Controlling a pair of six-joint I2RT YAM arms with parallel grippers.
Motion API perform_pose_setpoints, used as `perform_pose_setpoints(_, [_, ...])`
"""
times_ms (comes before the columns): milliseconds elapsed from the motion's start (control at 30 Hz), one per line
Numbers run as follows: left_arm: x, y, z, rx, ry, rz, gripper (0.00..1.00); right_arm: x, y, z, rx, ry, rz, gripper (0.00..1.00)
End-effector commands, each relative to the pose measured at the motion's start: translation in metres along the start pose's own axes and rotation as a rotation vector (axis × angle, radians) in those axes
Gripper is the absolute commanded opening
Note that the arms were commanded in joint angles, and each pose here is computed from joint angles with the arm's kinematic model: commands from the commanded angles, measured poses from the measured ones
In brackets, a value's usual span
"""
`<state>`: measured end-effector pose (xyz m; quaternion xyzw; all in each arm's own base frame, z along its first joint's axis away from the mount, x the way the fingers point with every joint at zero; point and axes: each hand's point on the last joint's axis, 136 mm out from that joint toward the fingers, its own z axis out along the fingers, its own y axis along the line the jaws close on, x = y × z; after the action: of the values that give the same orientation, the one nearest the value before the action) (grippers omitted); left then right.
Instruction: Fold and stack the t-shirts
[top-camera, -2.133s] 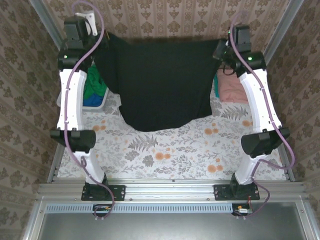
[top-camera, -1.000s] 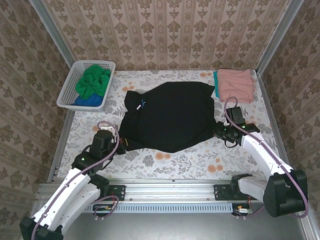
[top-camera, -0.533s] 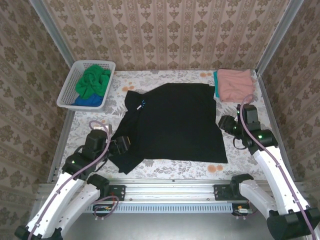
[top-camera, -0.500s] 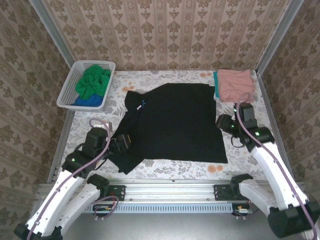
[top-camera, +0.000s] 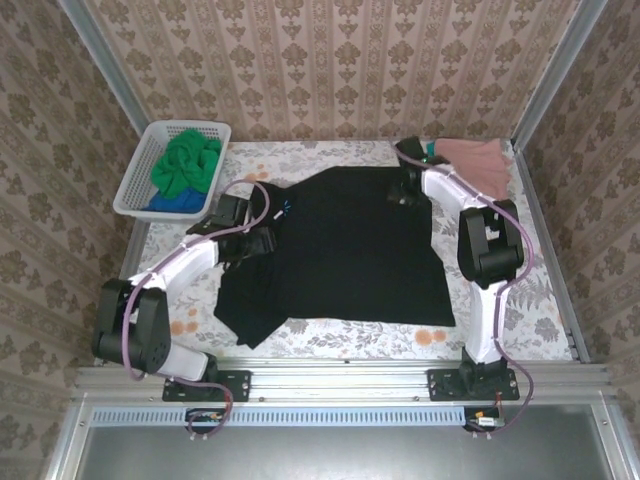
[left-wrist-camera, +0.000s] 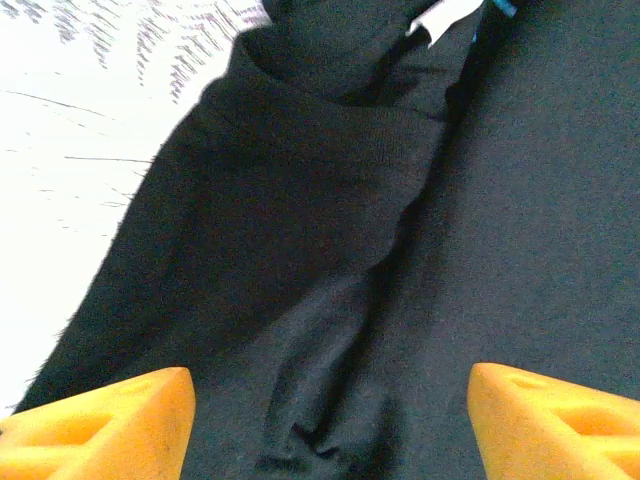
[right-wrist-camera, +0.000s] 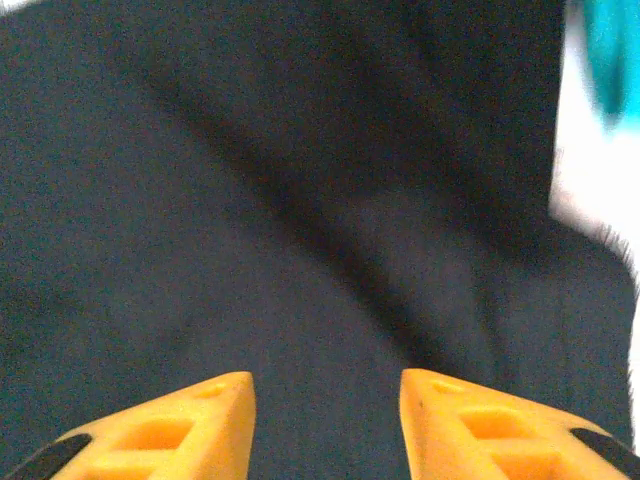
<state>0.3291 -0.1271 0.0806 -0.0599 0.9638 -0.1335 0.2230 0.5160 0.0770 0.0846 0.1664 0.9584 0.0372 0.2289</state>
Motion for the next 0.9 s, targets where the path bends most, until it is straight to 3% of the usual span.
perform_pose_setpoints(0, [-0.025,-0.014,-0.001,0.062,-0.051,0.029,0.75,-0.054,-0.021,0.016,0.011,-0.009,0.032,0.40])
perform_pose_setpoints(167, [-0.026,-0.013,0.012,0.060,-0.017,0.033,0.75,-0.091,-0.025,0.059,-0.083,0.036,0.090,0.39])
perform_pose_setpoints(333, [-0.027,-0.011,0.021,0.054,0.017,0.038,0.75,-0.091,-0.047,0.084,-0.105,0.078,0.173,0.39])
perform_pose_setpoints(667, [-0.030,-0.011,0.033,0.062,0.050,0.046,0.76,-0.091,-0.130,0.078,0.078,0.083,0.257,0.36])
perform_pose_setpoints(867, [-0.033,-0.012,0.041,0.063,0.060,0.044,0.77,-0.104,-0.131,0.059,0.060,0.047,0.252,0.34])
